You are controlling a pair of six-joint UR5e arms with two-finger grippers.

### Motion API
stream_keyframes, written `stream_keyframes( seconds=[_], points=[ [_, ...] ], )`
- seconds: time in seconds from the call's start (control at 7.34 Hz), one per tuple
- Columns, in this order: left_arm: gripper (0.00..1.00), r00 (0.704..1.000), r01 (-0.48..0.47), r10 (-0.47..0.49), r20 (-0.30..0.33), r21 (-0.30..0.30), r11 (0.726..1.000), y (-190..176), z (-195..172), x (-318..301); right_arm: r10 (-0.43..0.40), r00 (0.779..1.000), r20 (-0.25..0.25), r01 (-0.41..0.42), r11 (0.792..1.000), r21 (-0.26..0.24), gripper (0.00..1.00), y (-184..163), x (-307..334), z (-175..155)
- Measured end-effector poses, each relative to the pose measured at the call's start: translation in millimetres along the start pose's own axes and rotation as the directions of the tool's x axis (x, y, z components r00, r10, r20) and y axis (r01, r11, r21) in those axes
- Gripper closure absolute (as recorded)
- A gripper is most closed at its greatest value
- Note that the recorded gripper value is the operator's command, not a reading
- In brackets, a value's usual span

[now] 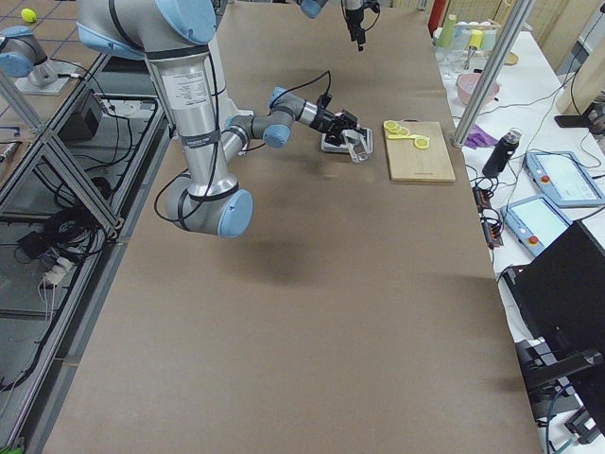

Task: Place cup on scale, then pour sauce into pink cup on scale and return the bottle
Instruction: 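Tilt the sauce bottle over the pink cup with the right gripper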

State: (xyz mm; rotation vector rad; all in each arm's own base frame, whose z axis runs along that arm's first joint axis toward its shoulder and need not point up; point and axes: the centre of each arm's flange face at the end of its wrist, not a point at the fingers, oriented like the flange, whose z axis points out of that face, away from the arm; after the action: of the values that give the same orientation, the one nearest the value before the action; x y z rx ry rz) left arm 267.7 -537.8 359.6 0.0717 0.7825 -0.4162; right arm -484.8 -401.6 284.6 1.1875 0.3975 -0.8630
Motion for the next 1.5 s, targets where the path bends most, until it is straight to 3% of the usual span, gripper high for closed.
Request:
stream_keyframes(
  seconds=[0.27, 1.09, 1.23, 1.5],
  points=[
    [0.01, 1.000, 0.003, -0.003, 0.006, -0.003, 1.000, -1.0, 3.5, -1.7, -0.161, 0.986, -0.052, 0.158, 0.986, -0.052, 0.86, -5.1, -6.3, -1.6],
    [0.01, 1.000, 0.012, -0.012, 0.027, -0.010, 1.000, -4.8, 14.8, -7.0, -0.260, 0.963, -0.066, 0.252, 0.962, -0.102, 0.85, -51.0, -3.2, -4.0],
    [0.01, 1.000, 0.013, -0.012, 0.027, -0.010, 1.000, -5.2, 15.9, -7.3, -0.233, 0.970, -0.071, 0.225, 0.969, -0.101, 0.85, -51.4, -7.0, -0.6],
    [0.01, 1.000, 0.013, -0.013, 0.027, -0.010, 1.000, -5.5, 16.6, -7.5, -0.051, 0.996, -0.077, 0.047, 0.997, -0.055, 0.85, -52.1, -13.2, 3.8]
  ],
)
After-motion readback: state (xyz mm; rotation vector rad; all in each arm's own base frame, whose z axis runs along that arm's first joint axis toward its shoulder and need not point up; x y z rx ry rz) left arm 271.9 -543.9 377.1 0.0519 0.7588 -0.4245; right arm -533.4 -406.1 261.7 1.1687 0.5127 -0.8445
